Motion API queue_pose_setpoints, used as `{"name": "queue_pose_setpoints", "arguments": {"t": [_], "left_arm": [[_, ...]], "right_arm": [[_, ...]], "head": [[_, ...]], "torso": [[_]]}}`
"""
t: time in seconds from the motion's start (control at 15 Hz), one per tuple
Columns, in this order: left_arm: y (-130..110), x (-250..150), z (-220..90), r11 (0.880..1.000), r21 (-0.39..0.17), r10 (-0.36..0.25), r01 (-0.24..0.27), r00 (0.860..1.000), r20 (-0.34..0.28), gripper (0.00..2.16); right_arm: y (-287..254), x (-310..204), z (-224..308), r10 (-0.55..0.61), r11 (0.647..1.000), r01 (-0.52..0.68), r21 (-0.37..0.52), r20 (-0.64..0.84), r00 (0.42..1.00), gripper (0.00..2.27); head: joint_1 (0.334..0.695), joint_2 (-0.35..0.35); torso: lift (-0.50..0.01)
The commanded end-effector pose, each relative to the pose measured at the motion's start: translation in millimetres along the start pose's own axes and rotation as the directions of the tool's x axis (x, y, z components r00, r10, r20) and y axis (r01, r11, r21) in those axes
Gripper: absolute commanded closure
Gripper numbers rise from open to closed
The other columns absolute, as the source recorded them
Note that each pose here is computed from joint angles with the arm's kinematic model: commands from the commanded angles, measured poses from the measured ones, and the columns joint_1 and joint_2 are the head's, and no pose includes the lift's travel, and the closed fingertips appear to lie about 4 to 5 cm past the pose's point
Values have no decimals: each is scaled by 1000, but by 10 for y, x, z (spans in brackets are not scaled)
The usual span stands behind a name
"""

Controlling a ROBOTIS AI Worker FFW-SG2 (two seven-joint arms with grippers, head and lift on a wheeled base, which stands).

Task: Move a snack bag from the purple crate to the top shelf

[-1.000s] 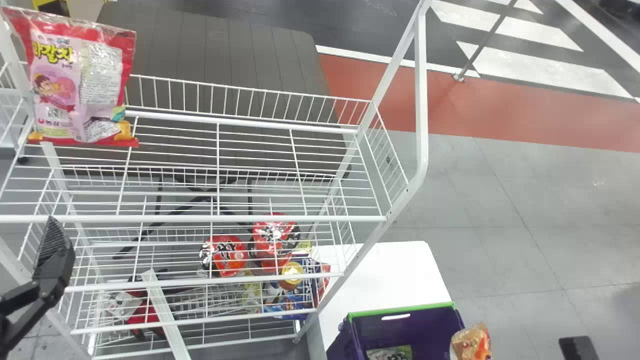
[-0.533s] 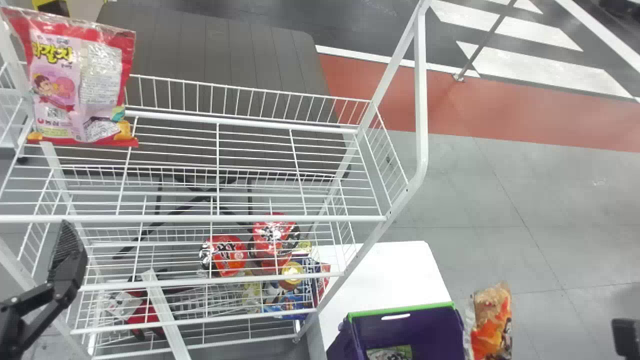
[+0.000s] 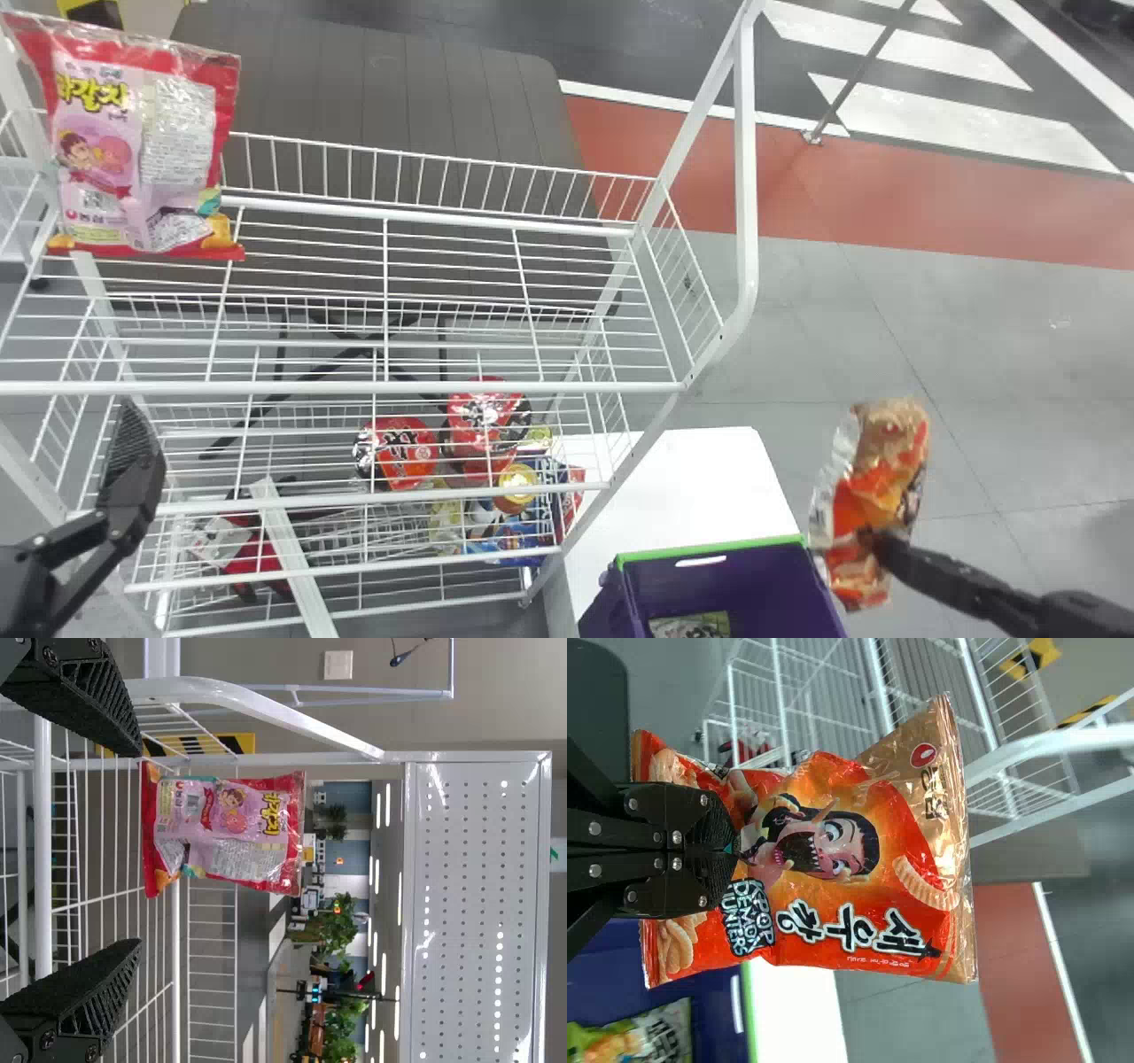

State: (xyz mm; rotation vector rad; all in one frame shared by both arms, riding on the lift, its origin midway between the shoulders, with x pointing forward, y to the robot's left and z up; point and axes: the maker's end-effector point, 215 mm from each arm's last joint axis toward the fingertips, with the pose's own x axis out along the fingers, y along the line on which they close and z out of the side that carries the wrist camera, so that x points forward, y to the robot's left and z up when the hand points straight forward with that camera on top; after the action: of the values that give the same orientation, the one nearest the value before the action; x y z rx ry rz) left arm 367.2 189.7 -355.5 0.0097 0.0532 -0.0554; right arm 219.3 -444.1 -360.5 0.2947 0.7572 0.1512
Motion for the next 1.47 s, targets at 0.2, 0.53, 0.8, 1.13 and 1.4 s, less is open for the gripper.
{"name": "queue_pose_setpoints", "arguments": {"t": [0.2,0.53,0.8,1.13,1.4], "left_arm": [[-102,-47,34,1000,4,-13,13,1000,4,39],[-106,-56,21,1000,16,-13,13,1000,1,39],[-87,-32,-11,1000,25,-11,11,1000,-3,39],[-48,14,-90,999,35,-13,14,1000,-18,39],[-97,86,-140,999,35,-27,27,999,-20,39]], "right_arm": [[895,-19,585,126,992,-123,-43,95,987,1592],[1460,252,597,224,974,-224,4,68,972,1592],[1840,654,631,238,970,-236,-50,33,971,1592],[2134,971,915,219,969,-209,-134,64,974,1592],[2386,1282,1453,237,940,-178,-290,181,954,1592]], "head": [[695,-350],[695,-311],[695,-223],[695,-125],[695,-90]], "torso": [[0],[0],[0],[0],[0]]}}
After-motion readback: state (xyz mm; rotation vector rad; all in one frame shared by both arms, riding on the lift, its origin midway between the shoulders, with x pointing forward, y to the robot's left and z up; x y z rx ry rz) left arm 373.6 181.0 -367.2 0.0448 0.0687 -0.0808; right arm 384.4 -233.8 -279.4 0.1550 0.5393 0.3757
